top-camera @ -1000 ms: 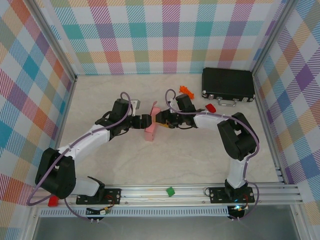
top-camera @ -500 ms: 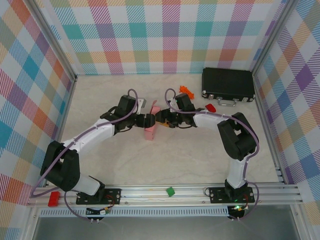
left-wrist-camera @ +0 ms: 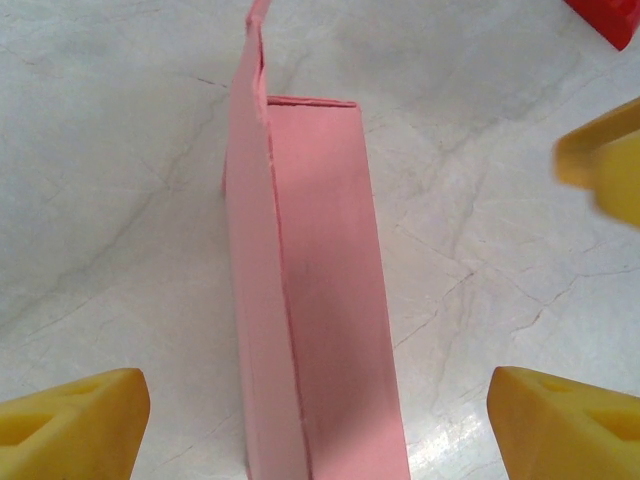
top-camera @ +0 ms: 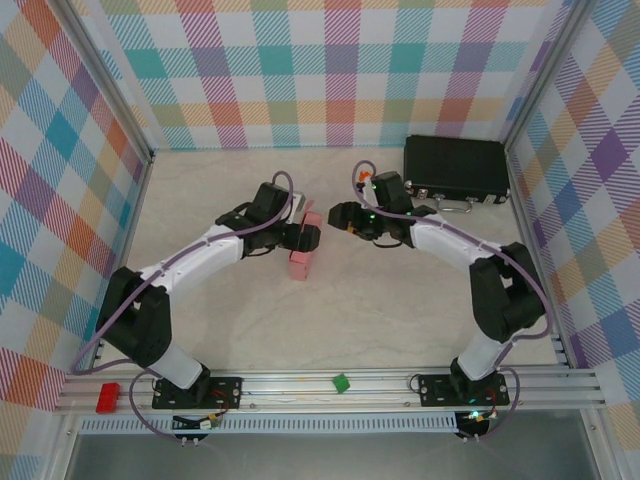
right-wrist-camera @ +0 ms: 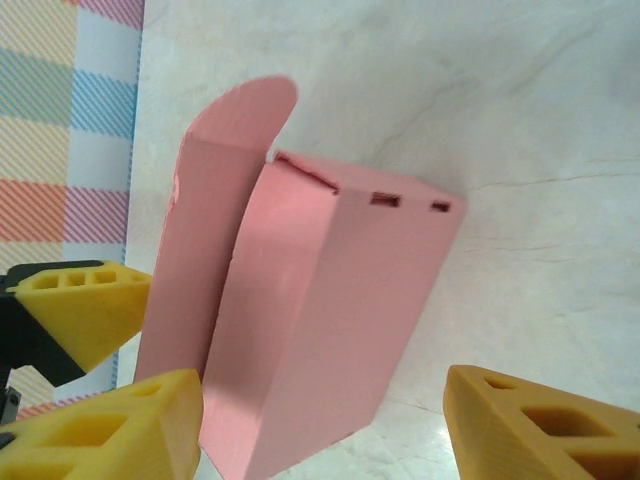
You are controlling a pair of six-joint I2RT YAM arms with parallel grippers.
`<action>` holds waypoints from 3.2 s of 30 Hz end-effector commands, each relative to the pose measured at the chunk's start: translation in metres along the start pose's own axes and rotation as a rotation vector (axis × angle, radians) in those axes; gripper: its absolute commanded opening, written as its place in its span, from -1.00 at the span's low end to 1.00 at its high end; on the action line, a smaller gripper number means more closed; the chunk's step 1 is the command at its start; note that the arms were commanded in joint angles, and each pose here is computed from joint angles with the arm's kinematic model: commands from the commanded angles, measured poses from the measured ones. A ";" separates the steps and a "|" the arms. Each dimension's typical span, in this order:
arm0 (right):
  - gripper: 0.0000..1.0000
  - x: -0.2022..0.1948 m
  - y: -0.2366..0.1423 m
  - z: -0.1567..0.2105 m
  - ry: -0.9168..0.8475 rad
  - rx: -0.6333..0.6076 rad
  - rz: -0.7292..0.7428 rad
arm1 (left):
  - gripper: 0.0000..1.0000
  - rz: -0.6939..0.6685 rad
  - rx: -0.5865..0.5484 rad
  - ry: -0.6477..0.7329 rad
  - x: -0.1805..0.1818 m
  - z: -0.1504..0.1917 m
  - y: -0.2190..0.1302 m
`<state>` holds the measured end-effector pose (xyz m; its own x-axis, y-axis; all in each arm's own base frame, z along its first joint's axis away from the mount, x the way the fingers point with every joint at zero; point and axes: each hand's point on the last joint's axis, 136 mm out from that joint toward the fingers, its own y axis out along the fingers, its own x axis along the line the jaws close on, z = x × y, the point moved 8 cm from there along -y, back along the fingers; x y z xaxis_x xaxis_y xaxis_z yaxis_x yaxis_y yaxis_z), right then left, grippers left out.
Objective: Fold the paper box
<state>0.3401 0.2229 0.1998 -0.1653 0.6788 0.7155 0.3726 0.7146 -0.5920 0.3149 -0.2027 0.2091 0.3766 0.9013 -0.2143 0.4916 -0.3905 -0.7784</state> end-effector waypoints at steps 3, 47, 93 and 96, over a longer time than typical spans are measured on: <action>0.31 -0.029 -0.021 0.015 0.022 -0.002 0.101 | 0.74 -0.051 0.068 0.053 -0.006 -0.001 0.010; 0.33 -0.095 -0.079 0.045 0.139 -0.050 0.200 | 0.07 0.416 0.280 0.936 -0.050 0.012 0.053; 0.36 -0.042 -0.106 -0.002 -0.213 -0.005 0.144 | 1.00 0.128 -0.261 0.412 -0.023 -0.068 -0.093; 0.34 -0.035 -0.103 -0.005 -0.250 0.023 0.087 | 0.98 0.038 -0.298 0.143 -0.003 -0.053 -0.105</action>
<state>0.3157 0.1188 0.2370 -0.2781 0.7987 0.5336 0.4510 0.5990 -0.6616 0.3017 -0.1929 0.3252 0.7330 0.6782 0.0524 0.5688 -0.5689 -0.5939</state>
